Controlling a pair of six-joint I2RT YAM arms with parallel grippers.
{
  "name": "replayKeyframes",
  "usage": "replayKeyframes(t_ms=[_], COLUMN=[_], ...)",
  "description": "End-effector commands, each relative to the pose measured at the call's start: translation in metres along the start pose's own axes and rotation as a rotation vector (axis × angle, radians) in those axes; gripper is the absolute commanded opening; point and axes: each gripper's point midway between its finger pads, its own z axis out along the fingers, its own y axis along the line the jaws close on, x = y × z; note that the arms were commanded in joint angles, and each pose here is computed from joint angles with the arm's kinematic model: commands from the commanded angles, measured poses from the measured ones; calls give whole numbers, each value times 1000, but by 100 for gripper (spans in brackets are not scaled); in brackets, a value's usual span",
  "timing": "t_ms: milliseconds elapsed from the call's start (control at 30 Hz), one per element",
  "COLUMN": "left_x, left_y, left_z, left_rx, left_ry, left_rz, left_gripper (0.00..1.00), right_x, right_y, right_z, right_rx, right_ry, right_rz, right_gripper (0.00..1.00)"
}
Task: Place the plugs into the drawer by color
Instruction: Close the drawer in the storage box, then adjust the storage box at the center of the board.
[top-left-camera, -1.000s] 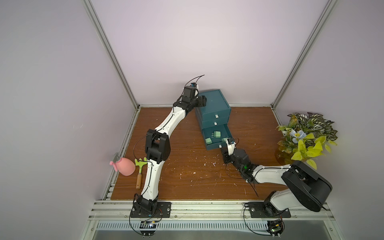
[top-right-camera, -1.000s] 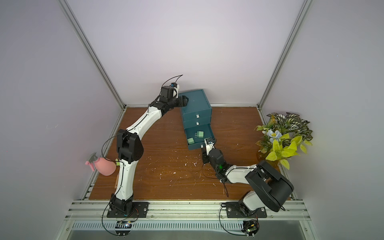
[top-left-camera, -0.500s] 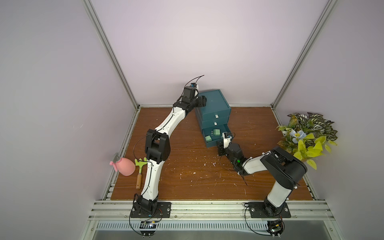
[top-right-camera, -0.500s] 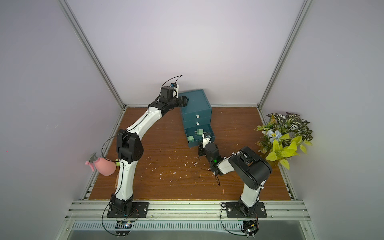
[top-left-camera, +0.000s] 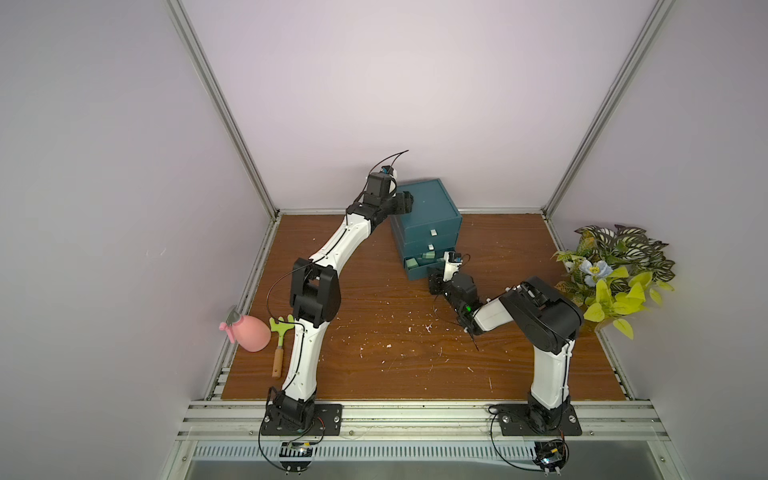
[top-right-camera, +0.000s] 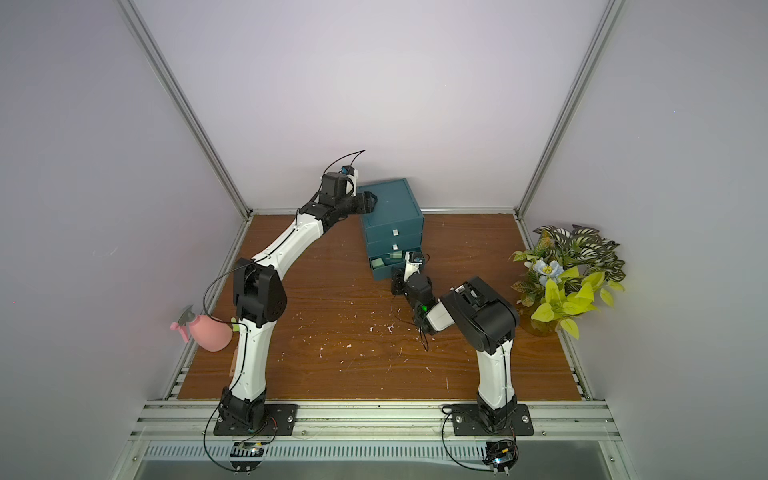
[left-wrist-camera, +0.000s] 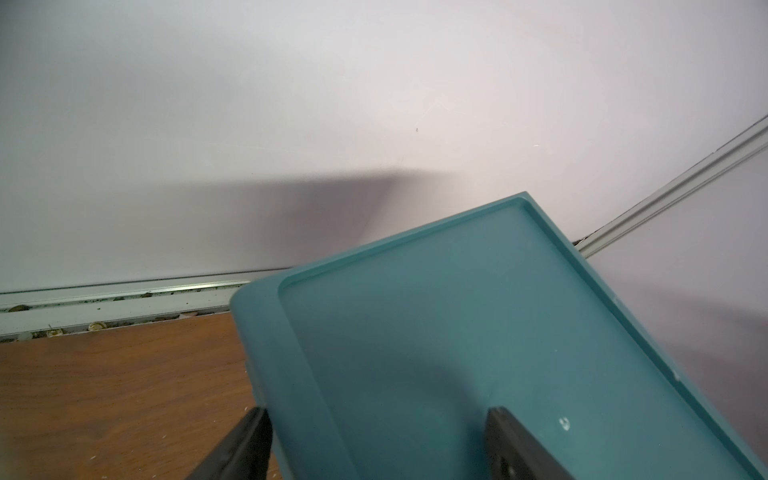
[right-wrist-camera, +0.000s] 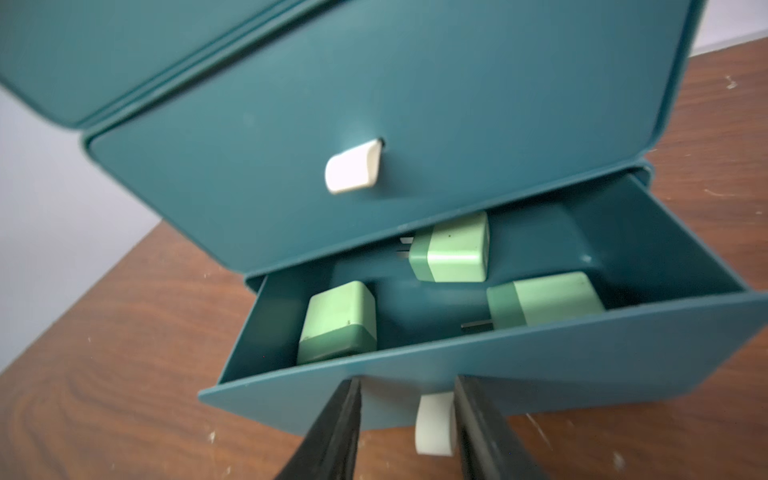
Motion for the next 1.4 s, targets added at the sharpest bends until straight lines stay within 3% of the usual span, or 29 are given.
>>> replayKeyframes(t_ms=[0,367,700,833,1000,1167,1367], left_x=[62,62,55,33,-9,-35,-30], left_y=[19,16,7,-10,-20,-29,-19], left_z=[17,16,11,-6,-48,-78,-75], left_rx=[-66,-60,-49,9,29,42,-22], left_ry=[171,172,158,123,59,0,28], left_rz=[3,7,10,-18,-55,-78,-149], left_gripper=[76,76,76,76,77,77,75], right_x=[-21,-19,-31,-56,-94,-130,-194], right_y=[15,17,20,39,62,51,16], right_z=[14,44,39,25,-38,-59,-45], right_rx=[-71,-101,-126,-211,-323,-174,-80], right_ry=[-64,-74,-115,-136,-158,-69,9], right_rz=[102,194,210,224,231,99,92], right_gripper=[43,43,43,44,46,50,53])
